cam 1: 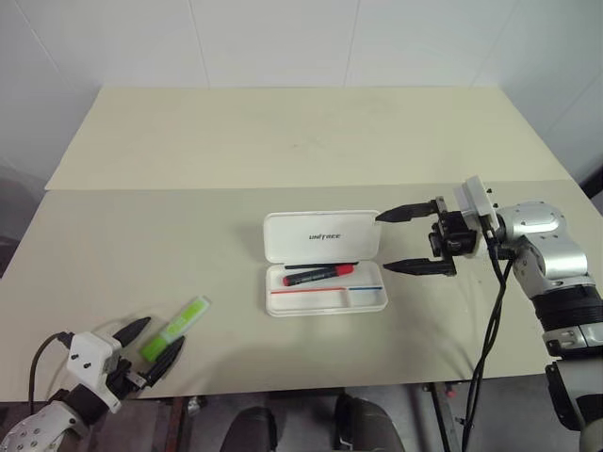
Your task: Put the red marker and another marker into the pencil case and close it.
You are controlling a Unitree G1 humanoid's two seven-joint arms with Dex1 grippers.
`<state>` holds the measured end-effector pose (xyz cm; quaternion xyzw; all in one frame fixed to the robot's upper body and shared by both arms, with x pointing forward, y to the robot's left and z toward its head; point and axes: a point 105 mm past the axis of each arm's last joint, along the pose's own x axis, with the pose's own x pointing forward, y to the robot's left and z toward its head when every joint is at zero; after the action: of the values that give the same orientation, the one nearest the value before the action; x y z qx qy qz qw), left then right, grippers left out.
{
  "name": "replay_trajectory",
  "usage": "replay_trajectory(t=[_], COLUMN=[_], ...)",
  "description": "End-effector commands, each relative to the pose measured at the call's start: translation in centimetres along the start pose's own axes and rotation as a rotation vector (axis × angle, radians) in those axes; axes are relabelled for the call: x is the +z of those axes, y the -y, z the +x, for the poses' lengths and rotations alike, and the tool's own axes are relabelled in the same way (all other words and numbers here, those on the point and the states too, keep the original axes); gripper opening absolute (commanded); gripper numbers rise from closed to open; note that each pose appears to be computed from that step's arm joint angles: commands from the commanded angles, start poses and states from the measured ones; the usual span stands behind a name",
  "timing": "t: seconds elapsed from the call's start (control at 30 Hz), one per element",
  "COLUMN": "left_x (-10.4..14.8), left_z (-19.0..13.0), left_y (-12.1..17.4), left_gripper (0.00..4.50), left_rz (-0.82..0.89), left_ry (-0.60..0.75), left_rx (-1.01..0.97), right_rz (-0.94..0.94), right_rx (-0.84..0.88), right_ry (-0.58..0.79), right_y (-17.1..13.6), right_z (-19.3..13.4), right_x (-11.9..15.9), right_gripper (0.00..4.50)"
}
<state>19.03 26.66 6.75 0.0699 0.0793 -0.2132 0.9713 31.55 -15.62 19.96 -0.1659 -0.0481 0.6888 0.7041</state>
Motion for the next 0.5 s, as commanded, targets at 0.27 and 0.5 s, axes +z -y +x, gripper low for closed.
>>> replay_trajectory(t=[0.27,0.5], left_x=[-0.8,-0.5], left_z=[0.7,1.5], left_y=[0.5,1.1], left_gripper=[3.12,1.13], left_rz=[0.029,0.029], left_ry=[-0.035,-0.040], left_rx=[-0.103,-0.136], right_rz=[-0.070,-0.073], right_rx=[0.080,0.073], right_ry=[0.028,0.031], right_y=[-0.6,-0.7], right_z=[-0.1,-0.1], right_x=[2.3,2.6], right_gripper=[4.50,4.50])
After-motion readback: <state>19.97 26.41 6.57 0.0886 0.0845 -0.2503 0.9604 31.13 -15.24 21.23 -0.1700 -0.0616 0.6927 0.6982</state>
